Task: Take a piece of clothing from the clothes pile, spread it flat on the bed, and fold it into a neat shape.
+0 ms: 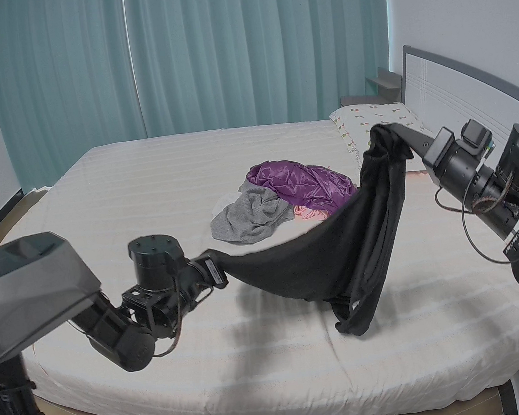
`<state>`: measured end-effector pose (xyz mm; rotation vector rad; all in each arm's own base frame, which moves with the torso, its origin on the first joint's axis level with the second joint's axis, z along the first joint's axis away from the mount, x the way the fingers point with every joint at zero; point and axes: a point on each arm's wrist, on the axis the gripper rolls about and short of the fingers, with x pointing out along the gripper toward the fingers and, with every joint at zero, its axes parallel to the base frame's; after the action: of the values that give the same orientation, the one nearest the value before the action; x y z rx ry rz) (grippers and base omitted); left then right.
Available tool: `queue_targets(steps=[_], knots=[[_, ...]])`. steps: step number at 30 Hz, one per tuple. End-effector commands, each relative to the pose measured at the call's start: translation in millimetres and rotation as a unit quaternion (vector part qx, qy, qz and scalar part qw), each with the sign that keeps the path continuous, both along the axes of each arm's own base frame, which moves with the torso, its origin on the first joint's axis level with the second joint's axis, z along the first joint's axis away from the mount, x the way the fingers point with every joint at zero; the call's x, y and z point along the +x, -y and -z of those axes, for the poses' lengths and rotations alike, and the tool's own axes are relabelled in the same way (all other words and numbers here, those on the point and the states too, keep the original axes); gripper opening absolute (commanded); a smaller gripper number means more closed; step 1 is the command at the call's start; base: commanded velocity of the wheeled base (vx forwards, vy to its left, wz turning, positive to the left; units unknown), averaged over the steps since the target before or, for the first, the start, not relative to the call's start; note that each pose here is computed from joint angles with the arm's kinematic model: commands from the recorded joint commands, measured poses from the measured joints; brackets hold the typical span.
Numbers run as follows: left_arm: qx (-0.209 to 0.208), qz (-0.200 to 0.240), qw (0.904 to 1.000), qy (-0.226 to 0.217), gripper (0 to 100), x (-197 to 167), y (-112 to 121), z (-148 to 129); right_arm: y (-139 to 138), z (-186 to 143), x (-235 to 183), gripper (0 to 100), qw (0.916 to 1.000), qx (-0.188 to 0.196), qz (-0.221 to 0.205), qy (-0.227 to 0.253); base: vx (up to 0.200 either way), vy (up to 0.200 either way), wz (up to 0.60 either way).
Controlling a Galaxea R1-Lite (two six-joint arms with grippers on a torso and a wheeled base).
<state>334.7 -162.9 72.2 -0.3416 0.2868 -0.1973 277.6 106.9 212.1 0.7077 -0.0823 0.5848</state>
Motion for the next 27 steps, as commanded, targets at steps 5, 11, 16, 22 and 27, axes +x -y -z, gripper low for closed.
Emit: queue_targets(steps=[5,11,16,22,27], knots=[[-0.074,-0.039,0.9955,0.045,0,-38.7,-29.0,-57.1,-7.2,21.6,11.6,0,0.9995,-0.017,0.026,0.0,0.0,0.0,0.0],[-0.128,-0.048,0.9904,-0.017,0,-44.1,-24.8,-29.8,-11.5,89.7,4.7,0,0.9952,-0.026,0.011,-0.093,0.0,0.0,0.0],[-0.123,-0.038,0.9898,-0.062,0,-63.6,-20.8,-11.6,-15.0,120.3,-0.8,0,0.9882,-0.033,0.006,-0.149,0.0,0.0,0.0],[-0.109,-0.03,0.9894,-0.091,0,-78.8,-20.0,0.1,-13.4,121.9,-12.0,0,0.9861,-0.038,0.014,-0.161,0.0,0.0,0.0],[-0.105,-0.032,0.9892,-0.097,0,-82.6,-21.7,2.5,-11.3,126.6,-17.8,0,0.9836,-0.043,0.013,-0.174,0.0,0.0,0.0]])
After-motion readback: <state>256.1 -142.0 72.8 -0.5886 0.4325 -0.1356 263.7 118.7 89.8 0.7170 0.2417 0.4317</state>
